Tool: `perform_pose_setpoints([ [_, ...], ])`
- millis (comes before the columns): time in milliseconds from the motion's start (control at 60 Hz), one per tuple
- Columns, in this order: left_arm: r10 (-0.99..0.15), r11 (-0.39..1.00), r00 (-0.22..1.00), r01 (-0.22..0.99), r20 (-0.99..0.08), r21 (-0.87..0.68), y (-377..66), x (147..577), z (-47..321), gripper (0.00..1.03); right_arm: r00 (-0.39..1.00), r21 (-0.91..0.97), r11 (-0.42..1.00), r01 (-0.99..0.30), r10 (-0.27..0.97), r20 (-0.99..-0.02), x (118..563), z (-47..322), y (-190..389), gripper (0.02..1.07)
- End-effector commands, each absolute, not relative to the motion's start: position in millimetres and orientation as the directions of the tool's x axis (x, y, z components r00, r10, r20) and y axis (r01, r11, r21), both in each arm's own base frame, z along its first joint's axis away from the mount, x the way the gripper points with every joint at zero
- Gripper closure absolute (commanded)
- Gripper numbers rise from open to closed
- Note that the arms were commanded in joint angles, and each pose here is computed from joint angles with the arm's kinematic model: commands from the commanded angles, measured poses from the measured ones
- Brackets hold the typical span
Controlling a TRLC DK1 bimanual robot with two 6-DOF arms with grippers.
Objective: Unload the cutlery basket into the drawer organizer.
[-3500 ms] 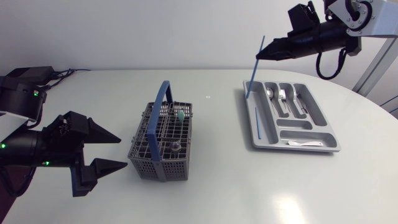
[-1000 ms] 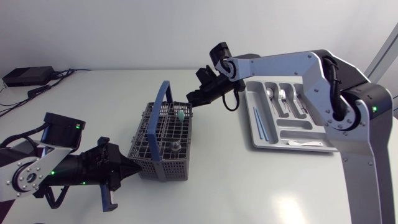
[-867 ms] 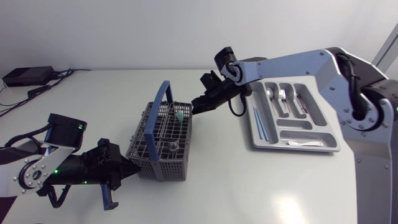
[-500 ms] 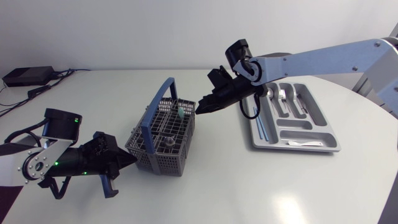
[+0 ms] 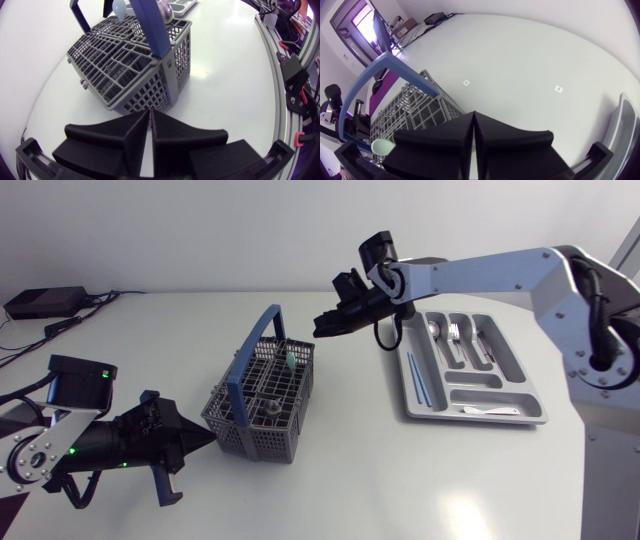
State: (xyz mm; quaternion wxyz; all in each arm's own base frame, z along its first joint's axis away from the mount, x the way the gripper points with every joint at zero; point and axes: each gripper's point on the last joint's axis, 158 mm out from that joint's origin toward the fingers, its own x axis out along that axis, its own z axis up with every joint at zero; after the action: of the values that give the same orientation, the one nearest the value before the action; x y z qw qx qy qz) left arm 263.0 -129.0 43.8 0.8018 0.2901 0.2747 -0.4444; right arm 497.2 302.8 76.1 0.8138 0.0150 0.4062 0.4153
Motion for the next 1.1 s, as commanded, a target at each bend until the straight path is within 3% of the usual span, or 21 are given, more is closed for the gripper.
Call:
perform_pose_setpoints([
  [0, -0.554, 0.436, 0.436, 0.878, -0.71, 0.199, -130, 257, 37, 0.81, 0.288, 0.392, 0.645, -0.656, 0.694, -0.66, 494, 58, 322, 1.02],
  [517, -0.546, 0.464, 0.462, 0.861, -0.699, 0.208, -128, 296, 31, 0.81, 0.137, 0.478, 0.552, -0.683, 0.74, -0.659, 429, 57, 327, 1.02],
  [883, -0.482, 0.541, 0.547, 0.8, -0.684, 0.258, -89, 318, 37, 0.81, 0.11, 0.495, 0.526, -0.692, 0.754, -0.647, 383, 70, 312, 1.02],
  [1083, -0.469, 0.555, 0.566, 0.786, -0.677, 0.272, -82, 322, 40, 0.81, 0.164, 0.464, 0.57, -0.678, 0.733, -0.66, 396, 70, 300, 1.02],
])
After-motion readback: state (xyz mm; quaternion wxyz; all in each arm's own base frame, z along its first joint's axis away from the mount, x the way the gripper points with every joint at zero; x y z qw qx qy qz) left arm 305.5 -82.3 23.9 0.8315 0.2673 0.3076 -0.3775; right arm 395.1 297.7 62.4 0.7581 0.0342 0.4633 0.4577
